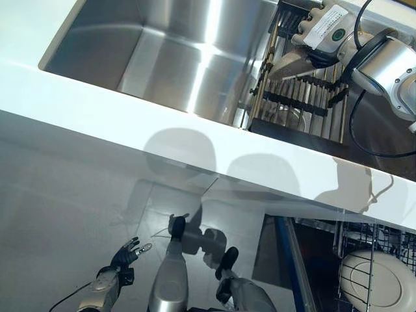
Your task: Take plates into dishwasher
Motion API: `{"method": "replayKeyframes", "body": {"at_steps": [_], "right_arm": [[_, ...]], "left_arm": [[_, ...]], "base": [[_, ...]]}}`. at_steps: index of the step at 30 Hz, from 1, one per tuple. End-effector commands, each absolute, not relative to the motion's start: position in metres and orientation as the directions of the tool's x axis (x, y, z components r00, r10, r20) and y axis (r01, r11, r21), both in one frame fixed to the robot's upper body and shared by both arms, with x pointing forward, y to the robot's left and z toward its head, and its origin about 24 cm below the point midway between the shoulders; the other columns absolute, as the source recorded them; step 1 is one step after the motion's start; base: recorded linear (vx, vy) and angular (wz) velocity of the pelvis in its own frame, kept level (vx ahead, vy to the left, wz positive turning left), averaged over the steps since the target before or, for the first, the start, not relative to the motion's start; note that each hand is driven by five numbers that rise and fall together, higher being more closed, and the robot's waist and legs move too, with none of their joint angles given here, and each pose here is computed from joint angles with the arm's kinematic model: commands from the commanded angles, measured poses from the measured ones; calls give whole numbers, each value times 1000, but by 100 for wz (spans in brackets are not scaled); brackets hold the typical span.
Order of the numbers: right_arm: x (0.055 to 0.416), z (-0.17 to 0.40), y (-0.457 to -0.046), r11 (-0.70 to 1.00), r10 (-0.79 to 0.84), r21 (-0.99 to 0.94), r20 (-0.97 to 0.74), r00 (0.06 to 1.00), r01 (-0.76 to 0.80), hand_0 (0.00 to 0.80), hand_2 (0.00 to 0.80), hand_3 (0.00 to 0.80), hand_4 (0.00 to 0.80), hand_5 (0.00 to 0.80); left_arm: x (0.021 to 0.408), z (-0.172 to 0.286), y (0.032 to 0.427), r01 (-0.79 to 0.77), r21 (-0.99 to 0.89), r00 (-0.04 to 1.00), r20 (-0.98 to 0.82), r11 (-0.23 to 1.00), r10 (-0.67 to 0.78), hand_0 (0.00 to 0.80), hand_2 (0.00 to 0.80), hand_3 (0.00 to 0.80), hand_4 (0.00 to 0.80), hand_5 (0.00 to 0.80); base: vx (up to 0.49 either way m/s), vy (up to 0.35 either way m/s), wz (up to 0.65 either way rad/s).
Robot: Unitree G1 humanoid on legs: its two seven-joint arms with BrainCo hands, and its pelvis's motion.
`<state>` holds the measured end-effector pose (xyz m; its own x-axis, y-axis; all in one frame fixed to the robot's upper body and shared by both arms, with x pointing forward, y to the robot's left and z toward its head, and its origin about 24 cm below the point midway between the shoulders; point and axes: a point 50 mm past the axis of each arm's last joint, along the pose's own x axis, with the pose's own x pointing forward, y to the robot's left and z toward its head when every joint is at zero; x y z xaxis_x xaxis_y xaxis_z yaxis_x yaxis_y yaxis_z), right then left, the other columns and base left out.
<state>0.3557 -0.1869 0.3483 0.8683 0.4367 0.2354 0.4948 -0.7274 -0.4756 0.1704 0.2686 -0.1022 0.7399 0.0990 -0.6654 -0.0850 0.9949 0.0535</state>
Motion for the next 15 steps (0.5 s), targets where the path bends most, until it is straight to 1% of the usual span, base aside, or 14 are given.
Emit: {"method": "replayKeyframes", "body": {"at_steps": [1, 5, 15], "right_arm": [[348, 389, -180, -739, 453, -361, 359, 816, 569, 800, 800, 800, 800, 800], [344, 395, -189, -740, 434, -352, 401, 807, 574, 800, 800, 800, 800, 800], [334, 404, -217, -692, 366, -422, 494, 789, 586, 800, 800, 800, 800, 800]], "left_arm": [[166, -104, 263, -77, 43, 745, -661, 996, 87, 0, 0, 0, 0, 0], [162, -105, 264, -63, 64, 737, -670, 996, 90, 0, 0, 0, 0, 0], [145, -115, 265, -68, 100, 693, -711, 993, 119, 0, 0, 0, 0, 0]], "base": [[0, 0, 0], [0, 0, 0], [17, -8, 0]]}}
